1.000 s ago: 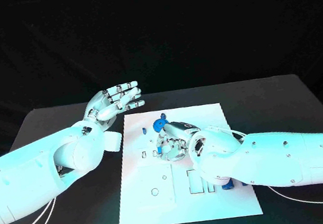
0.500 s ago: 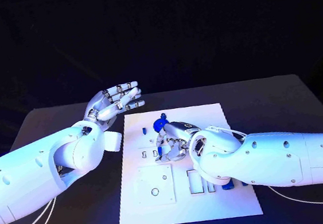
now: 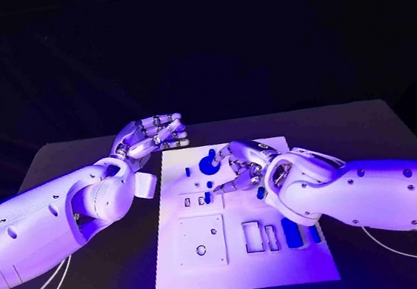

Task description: Assemble the parts on the task board

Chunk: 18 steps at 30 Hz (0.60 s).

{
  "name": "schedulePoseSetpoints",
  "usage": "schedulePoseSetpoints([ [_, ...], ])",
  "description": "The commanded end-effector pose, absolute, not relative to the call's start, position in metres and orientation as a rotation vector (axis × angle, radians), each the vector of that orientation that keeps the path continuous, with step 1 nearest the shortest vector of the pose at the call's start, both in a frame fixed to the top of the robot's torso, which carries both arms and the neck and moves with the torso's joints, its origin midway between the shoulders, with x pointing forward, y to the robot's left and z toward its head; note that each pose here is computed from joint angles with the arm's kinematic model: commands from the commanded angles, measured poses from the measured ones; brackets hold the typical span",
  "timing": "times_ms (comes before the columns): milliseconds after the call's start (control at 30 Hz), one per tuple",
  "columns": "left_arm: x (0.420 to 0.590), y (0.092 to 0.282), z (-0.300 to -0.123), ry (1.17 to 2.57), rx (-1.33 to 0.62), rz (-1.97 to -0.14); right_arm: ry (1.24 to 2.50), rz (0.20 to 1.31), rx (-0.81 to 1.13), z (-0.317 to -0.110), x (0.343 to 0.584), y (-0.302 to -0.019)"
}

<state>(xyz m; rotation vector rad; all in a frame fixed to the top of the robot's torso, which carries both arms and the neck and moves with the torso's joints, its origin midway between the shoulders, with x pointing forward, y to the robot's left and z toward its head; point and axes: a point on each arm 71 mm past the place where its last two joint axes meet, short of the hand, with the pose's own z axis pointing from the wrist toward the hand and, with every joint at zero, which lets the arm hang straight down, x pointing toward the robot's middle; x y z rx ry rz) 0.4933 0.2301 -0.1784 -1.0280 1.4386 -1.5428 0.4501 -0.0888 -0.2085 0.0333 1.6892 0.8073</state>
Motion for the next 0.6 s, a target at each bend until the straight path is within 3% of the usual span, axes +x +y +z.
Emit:
schedulePoseSetpoints([
  [33, 0.494, 0.228, -0.184, 1.589, -0.969, -1.495, 1.635, 0.947, 0.075, -0.193, 0.451, -0.099],
  [267, 0.497, 0.224, -0.190, 1.870, -0.803, -1.337, 1.607, 0.952, 0.208, -0.163, 0.461, -0.154],
  [600, 0.502, 0.209, -0.192, 2.225, -0.497, -0.882, 1.618, 0.859, 0.511, -0.154, 0.481, -0.225],
])
